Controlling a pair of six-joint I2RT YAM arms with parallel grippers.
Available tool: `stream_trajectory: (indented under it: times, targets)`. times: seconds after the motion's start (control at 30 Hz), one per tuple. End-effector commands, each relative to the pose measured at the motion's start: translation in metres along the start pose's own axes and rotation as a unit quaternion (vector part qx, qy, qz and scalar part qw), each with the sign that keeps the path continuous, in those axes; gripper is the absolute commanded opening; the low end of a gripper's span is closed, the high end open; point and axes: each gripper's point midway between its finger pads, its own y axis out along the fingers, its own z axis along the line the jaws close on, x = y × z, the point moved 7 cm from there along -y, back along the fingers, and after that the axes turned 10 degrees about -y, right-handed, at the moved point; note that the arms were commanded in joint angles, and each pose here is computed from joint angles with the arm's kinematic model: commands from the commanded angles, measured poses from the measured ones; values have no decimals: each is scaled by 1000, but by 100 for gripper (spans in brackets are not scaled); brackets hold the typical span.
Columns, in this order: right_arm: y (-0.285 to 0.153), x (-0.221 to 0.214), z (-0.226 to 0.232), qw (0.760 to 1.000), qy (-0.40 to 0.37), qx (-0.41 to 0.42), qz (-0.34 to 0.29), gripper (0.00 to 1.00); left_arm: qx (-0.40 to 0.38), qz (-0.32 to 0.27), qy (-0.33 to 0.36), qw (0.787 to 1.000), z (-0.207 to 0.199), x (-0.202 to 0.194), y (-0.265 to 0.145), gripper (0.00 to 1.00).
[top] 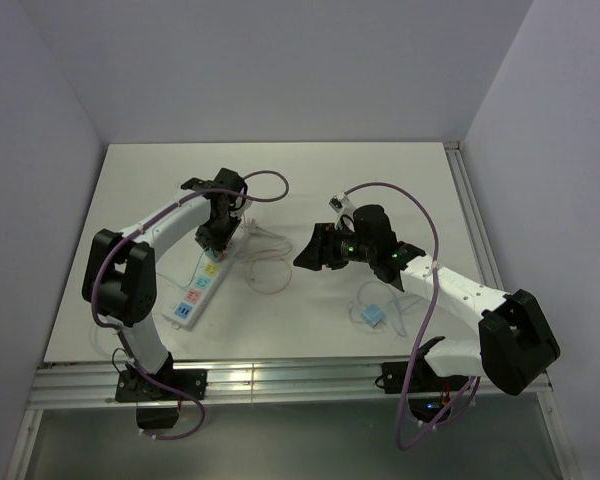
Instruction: Insert the plug
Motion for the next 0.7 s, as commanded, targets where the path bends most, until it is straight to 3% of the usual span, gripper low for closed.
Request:
stream_trajectory:
  times: [0.0, 0.37, 0.67]
  targets:
    - [2, 5, 0, 1000, -2, 8, -11, 75, -18, 43, 0, 999, -6, -15, 9, 0]
    - [1, 5, -2, 1000, -5, 1, -13, 75, 24, 14, 2, 1000, -7, -6, 26, 0]
    - [0, 7, -1, 1000, -6, -4, -16, 75, 22, 40, 18, 999, -18, -23, 60, 0]
